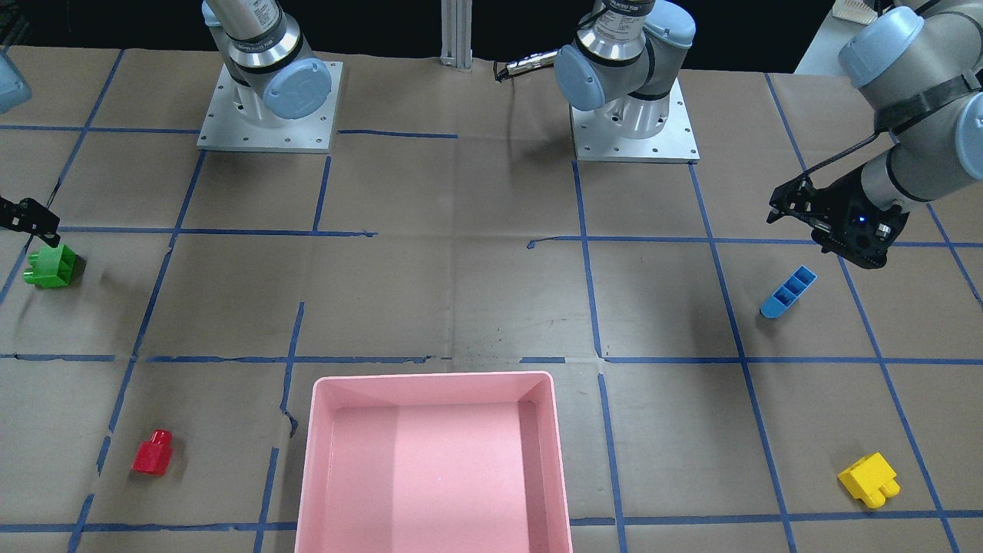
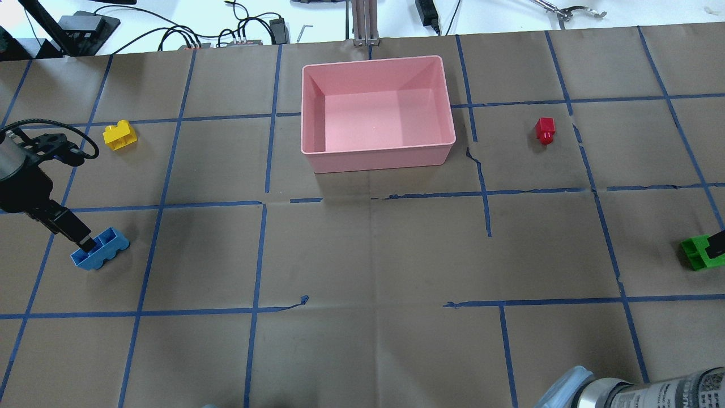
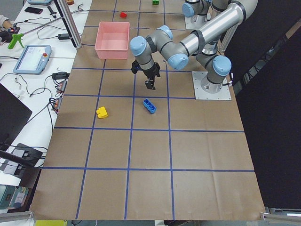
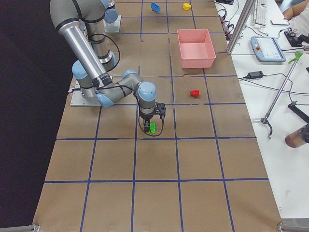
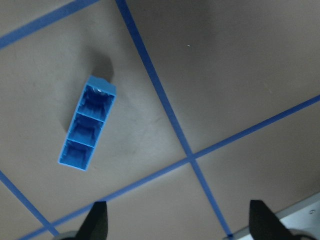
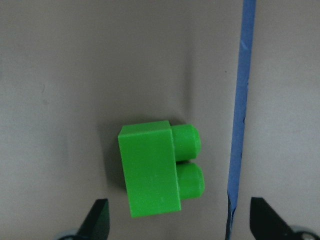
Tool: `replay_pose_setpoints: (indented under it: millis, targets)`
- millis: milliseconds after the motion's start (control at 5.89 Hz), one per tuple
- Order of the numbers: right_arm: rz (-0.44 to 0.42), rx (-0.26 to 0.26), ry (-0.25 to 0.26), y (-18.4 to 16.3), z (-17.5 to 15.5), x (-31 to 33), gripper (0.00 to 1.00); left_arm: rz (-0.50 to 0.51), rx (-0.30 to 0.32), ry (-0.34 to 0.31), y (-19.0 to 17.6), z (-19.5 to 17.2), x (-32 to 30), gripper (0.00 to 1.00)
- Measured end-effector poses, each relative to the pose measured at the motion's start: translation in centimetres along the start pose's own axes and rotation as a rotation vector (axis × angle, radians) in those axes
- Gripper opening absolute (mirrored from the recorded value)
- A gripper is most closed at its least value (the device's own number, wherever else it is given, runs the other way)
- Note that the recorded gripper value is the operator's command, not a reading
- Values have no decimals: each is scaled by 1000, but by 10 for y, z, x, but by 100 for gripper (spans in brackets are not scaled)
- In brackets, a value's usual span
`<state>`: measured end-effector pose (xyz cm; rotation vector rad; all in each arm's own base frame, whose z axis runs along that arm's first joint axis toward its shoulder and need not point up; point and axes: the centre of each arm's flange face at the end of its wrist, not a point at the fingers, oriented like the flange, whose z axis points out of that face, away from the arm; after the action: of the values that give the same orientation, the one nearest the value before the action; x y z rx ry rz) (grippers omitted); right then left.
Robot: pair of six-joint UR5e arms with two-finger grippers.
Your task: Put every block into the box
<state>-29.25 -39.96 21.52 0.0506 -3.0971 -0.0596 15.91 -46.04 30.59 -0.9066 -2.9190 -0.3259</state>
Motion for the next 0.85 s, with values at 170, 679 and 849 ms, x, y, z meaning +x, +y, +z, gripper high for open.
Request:
replay_pose_setpoints:
  millis: [170, 679, 849]
  targets:
    - [-5, 6, 0, -10, 6, -10, 100, 110, 34, -75, 6, 26, -11, 96]
    - [-6, 39, -26, -27, 19, -22, 100, 229, 81, -97, -5, 90, -33, 57]
    - [-7, 45, -13, -29, 22, -20, 100, 235, 83, -81, -8, 100, -39, 5]
